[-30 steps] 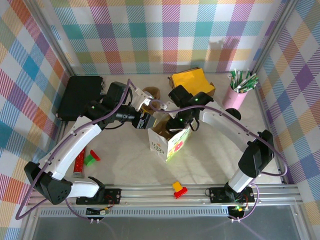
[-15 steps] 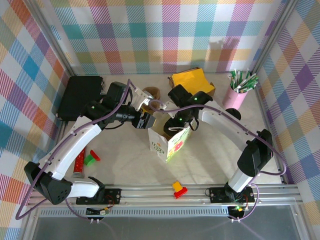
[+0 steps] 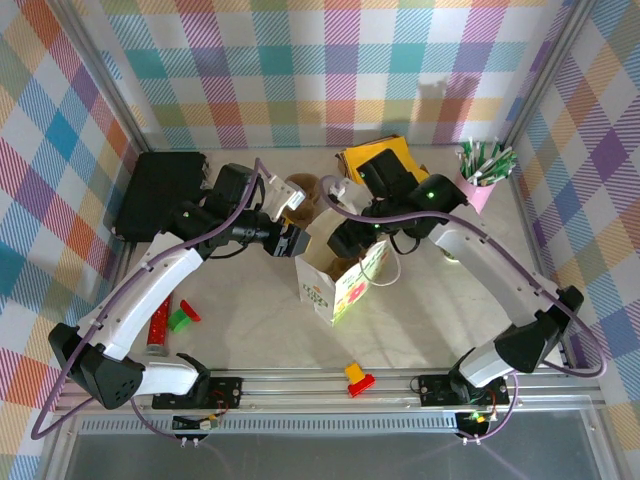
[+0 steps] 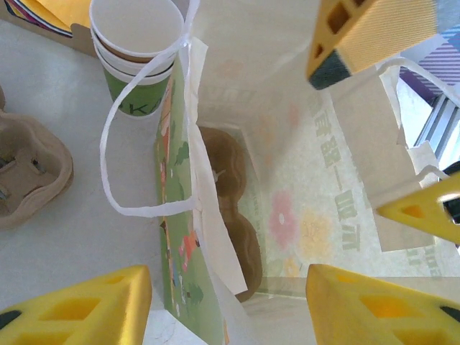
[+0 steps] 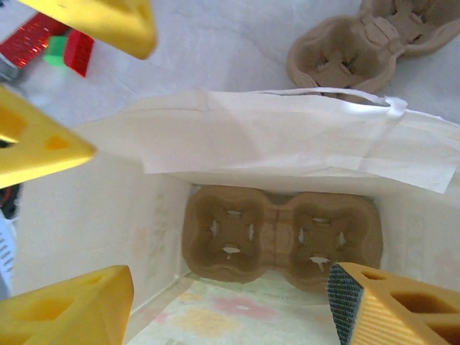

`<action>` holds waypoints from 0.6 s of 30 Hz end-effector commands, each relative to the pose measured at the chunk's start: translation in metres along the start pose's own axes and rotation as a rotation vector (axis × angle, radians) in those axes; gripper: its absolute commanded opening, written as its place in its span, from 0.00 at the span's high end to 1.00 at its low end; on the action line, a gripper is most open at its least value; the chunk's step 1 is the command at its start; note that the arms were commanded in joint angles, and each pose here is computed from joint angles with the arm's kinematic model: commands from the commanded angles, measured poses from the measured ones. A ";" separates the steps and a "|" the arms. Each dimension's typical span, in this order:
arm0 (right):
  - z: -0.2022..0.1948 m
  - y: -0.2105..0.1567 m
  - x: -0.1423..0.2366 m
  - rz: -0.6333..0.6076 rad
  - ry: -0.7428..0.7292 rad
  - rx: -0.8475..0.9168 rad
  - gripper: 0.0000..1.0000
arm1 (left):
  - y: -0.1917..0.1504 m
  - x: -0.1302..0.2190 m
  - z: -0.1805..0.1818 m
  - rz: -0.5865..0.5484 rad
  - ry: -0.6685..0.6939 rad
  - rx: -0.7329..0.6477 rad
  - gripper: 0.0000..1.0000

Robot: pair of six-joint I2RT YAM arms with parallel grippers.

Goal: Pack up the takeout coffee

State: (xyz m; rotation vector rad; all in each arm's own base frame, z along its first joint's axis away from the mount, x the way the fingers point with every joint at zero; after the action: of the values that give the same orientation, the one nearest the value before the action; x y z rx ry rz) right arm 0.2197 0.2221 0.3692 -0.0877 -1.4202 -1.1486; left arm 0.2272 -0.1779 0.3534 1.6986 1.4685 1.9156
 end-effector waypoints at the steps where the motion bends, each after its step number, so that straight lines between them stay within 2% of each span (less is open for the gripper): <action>1: 0.009 -0.005 0.013 -0.017 0.069 -0.018 0.27 | 0.009 0.015 -0.004 -0.032 0.028 0.006 0.41; 5: 0.009 -0.019 0.018 -0.021 0.068 -0.039 0.28 | 0.014 0.024 -0.008 -0.038 0.045 0.026 0.43; 8: 0.010 -0.029 0.026 -0.052 0.064 -0.100 0.30 | 0.022 0.033 -0.014 -0.059 0.052 0.054 0.48; 14: 0.008 -0.044 0.060 -0.216 -0.012 -0.293 0.30 | 0.042 0.047 -0.033 -0.090 0.087 0.072 0.54; 18: 0.000 -0.057 0.072 -0.327 -0.046 -0.478 0.23 | 0.058 0.041 -0.054 -0.075 0.063 0.042 0.58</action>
State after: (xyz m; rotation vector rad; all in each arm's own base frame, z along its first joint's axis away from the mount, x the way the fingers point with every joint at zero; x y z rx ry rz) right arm 0.1617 0.1614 0.3909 -0.1466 -1.2897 -1.5457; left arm 0.1985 -0.1959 0.4289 1.5560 1.5719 1.9071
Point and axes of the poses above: each hand's point on the last joint's axis, 136 mm out from that joint toward the fingers, its own x axis back along the fingers, its own z axis along the line the jaws close on, y = z × x, the point moved 10 cm from there along x, back along the fingers, and after that the axes turned 11 degrees about -x, right-handed, at the moved point
